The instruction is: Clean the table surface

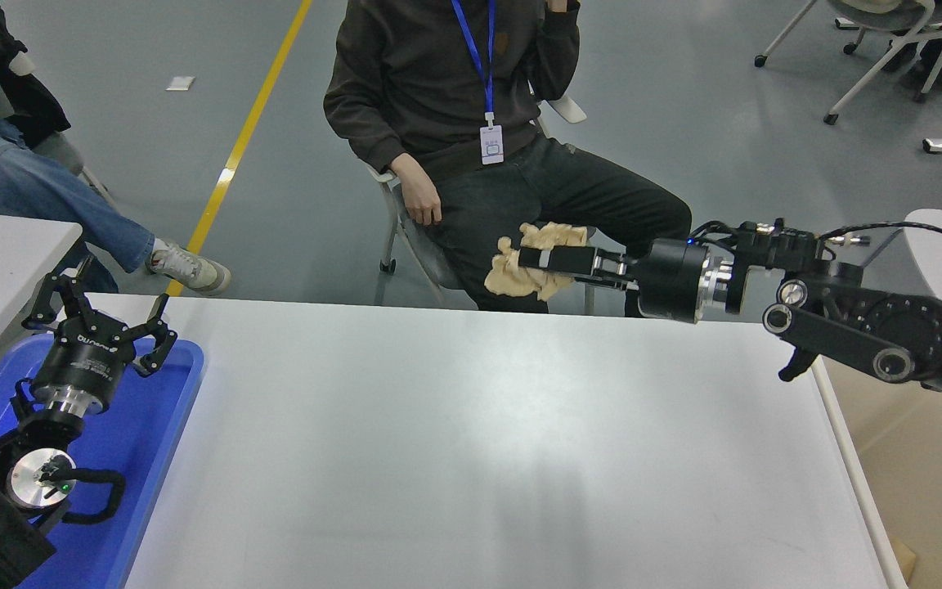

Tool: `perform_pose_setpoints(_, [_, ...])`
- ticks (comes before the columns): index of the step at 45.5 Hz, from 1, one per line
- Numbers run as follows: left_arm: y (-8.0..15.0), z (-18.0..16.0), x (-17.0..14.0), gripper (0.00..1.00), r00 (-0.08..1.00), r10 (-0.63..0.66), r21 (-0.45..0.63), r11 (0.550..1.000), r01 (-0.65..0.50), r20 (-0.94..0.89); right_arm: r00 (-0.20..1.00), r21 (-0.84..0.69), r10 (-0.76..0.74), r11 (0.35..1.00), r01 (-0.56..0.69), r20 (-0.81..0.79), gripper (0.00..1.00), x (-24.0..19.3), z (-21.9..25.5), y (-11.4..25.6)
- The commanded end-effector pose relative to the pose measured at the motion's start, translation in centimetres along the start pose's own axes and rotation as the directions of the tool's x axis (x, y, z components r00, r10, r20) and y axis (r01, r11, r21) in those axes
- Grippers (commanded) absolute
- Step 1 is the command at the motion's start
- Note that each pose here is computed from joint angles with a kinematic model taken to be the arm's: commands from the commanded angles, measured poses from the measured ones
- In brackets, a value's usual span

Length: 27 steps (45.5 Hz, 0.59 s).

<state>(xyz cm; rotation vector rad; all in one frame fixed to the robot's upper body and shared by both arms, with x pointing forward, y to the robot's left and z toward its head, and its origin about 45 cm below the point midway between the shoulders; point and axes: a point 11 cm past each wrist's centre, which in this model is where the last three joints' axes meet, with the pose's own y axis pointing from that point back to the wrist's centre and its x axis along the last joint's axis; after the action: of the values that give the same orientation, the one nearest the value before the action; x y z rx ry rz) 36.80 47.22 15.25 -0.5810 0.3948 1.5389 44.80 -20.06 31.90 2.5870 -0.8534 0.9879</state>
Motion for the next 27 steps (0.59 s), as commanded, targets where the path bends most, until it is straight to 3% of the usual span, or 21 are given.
perform_pose_setpoints(1, [0.0, 0.0, 0.0, 1.0, 1.0, 0.001, 0.0, 1.0, -0.001, 0.001, 0.949, -0.049, 0.303, 0.953, -0.3, 0.083, 0.0, 7.8, 1.1, 2.8])
perform_pose_setpoints(8, [0.0, 0.0, 0.0, 1.0, 1.0, 0.001, -0.002, 1.0, -0.001, 0.001, 0.875, -0.189, 0.478, 0.869, -0.458, 0.078, 0.0, 11.5, 4.7, 6.6])
perform_pose_setpoints(16, [0.0, 0.0, 0.0, 1.0, 1.0, 0.0, -0.001, 1.0, 0.0, 0.0, 0.736, -0.373, 0.677, 0.69, -0.62, 0.03, 0.0, 15.3, 9.1, 13.6])
perform_pose_setpoints(27, [0.0, 0.0, 0.0, 1.0, 1.0, 0.0, -0.001, 1.0, 0.0, 0.0, 0.61, -0.563, 0.791, 0.48, -0.672, -0.054, 0.0, 15.7, 13.3, 21.2])
